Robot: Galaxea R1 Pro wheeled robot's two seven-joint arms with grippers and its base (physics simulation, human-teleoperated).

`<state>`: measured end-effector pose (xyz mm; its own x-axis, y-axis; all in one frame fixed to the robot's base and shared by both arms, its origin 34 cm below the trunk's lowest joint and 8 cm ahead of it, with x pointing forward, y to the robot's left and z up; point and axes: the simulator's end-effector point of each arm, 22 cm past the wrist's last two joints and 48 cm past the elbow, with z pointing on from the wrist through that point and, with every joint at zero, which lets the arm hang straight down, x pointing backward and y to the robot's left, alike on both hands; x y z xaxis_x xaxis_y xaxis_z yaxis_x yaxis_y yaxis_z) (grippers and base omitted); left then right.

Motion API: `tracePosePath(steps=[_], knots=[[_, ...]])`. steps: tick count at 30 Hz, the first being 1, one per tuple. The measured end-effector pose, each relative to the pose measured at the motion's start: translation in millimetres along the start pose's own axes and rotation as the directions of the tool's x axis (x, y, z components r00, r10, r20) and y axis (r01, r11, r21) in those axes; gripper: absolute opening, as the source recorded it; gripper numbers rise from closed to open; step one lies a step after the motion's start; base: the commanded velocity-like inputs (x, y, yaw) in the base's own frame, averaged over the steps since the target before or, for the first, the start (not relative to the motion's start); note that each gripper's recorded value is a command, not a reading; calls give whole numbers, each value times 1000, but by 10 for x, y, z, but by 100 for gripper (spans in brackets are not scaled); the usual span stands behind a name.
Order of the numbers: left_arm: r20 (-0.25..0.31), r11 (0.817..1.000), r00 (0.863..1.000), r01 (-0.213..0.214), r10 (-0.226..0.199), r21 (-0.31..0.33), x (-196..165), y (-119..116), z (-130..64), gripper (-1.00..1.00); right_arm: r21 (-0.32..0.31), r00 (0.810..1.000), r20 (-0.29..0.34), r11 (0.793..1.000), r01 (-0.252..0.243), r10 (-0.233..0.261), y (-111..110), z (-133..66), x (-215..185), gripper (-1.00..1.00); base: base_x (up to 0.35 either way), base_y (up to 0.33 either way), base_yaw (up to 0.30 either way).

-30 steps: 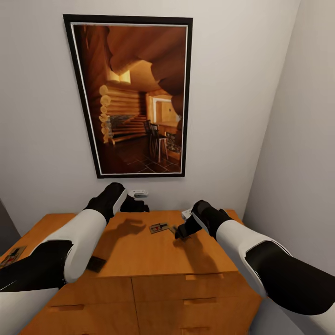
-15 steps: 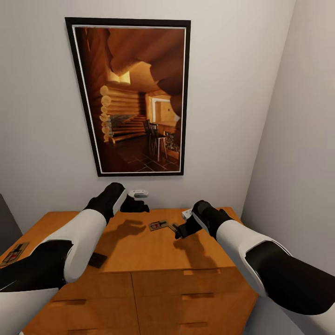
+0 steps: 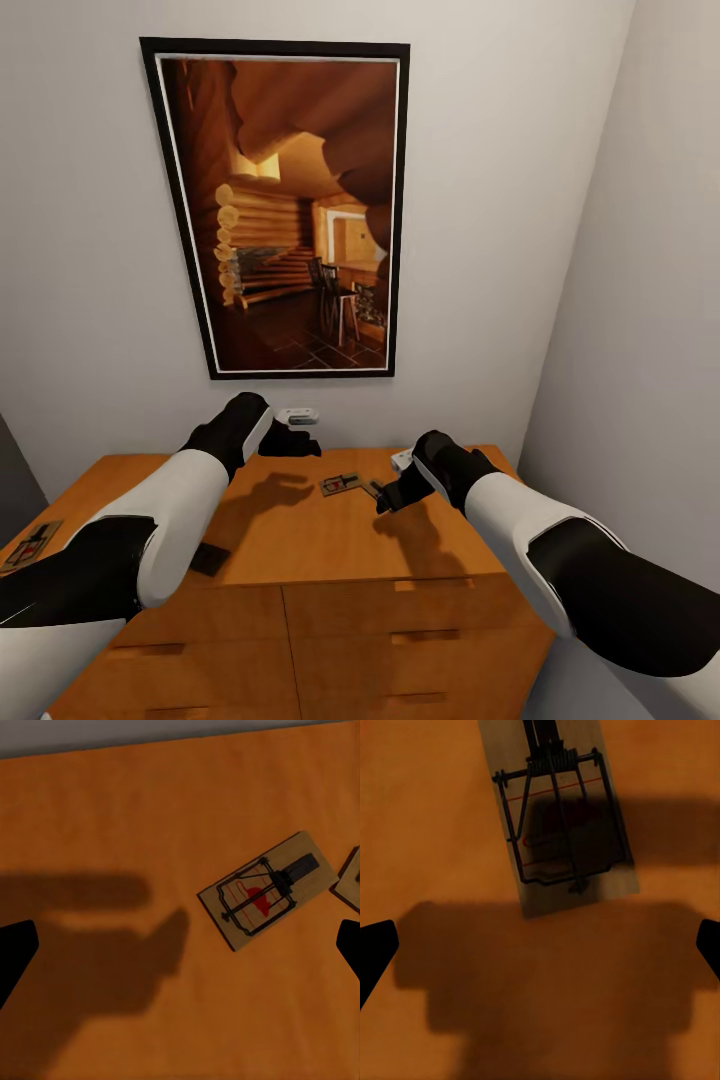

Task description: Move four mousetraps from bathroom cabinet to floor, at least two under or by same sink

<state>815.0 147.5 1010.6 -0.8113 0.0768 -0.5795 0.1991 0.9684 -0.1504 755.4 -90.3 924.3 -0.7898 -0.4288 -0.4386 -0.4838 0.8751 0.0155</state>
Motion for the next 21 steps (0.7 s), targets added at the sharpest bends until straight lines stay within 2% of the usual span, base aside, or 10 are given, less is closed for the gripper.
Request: tracePosePath(steps=[21], knots=[[1, 1000, 1000, -1, 1, -1, -4, 2, -2, 100, 1, 1000, 0, 1000, -1, 1, -10, 0, 4, 100, 17, 0, 0]])
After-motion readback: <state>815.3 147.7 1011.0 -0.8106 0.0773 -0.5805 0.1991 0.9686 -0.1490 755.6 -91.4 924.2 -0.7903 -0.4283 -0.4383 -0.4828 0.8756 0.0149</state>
